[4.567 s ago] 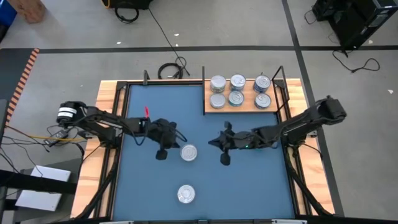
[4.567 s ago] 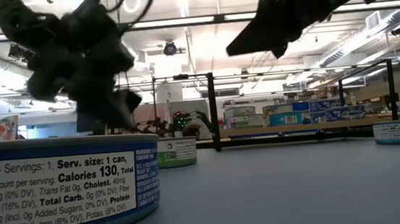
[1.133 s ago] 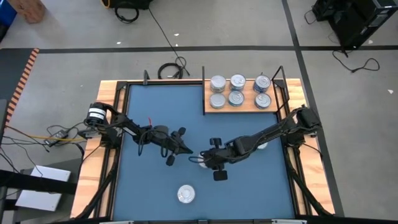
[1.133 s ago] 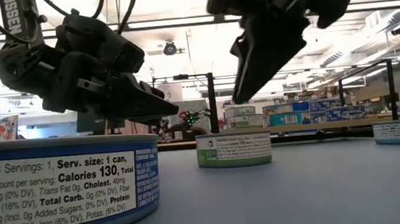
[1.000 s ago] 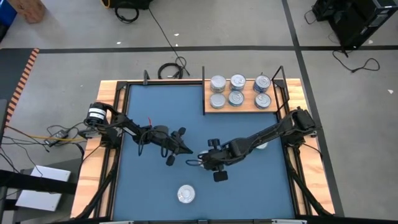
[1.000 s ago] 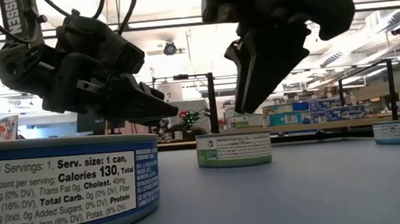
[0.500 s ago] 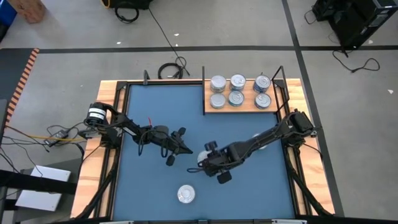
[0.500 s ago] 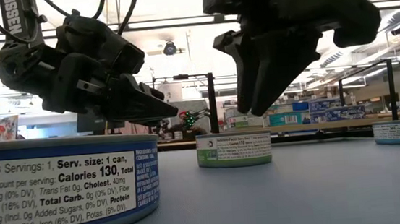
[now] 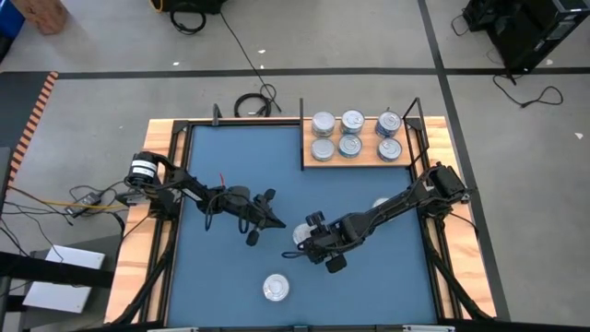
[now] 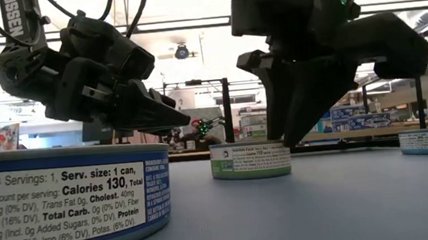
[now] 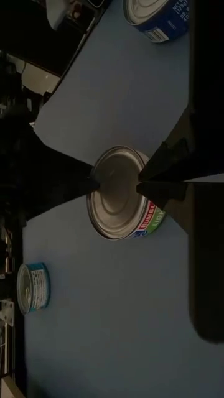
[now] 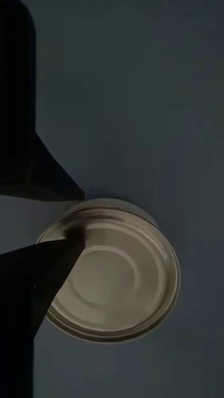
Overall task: Stack canned seafood by type on shelf
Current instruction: Stack the green tuna can on to the green tuna can on the shelf aligned with the other green tuna can
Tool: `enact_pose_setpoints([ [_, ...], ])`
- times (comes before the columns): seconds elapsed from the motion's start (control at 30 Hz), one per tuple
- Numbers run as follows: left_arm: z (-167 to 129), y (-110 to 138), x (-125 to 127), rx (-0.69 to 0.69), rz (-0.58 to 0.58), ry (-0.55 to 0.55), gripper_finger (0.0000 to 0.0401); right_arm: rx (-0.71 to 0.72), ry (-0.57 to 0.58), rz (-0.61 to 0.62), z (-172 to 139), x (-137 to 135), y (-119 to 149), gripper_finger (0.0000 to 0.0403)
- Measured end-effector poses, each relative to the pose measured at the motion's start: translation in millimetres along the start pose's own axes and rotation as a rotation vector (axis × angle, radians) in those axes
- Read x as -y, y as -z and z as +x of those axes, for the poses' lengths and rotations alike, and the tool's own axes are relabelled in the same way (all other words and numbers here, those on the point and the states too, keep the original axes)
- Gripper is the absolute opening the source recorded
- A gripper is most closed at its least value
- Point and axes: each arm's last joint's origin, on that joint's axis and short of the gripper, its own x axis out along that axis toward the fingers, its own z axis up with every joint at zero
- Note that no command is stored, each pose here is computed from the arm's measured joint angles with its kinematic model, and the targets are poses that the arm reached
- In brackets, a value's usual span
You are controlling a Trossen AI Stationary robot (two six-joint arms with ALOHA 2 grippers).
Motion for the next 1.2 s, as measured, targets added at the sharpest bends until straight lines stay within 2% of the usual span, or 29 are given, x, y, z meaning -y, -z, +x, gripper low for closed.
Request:
enact_pose_setpoints([
  [0.43,0.0,1.8,-0.2,-0.018,-0.003,-0.007,0.0005,0.017,0.023,0.0,2.7,0.1,0.8,0.0104],
  [1.0,0.1,2.2,0.2,-0.023,-0.003,-0.005,0.0006,0.022,0.029,0.0,3.3,3.5,0.6,0.0053],
  [1.2,0.1,1.3,0.3,-0.013,0.0,-0.004,0.0006,0.056,0.017,0.068,4.0,5.4,-2.3,0.0031],
])
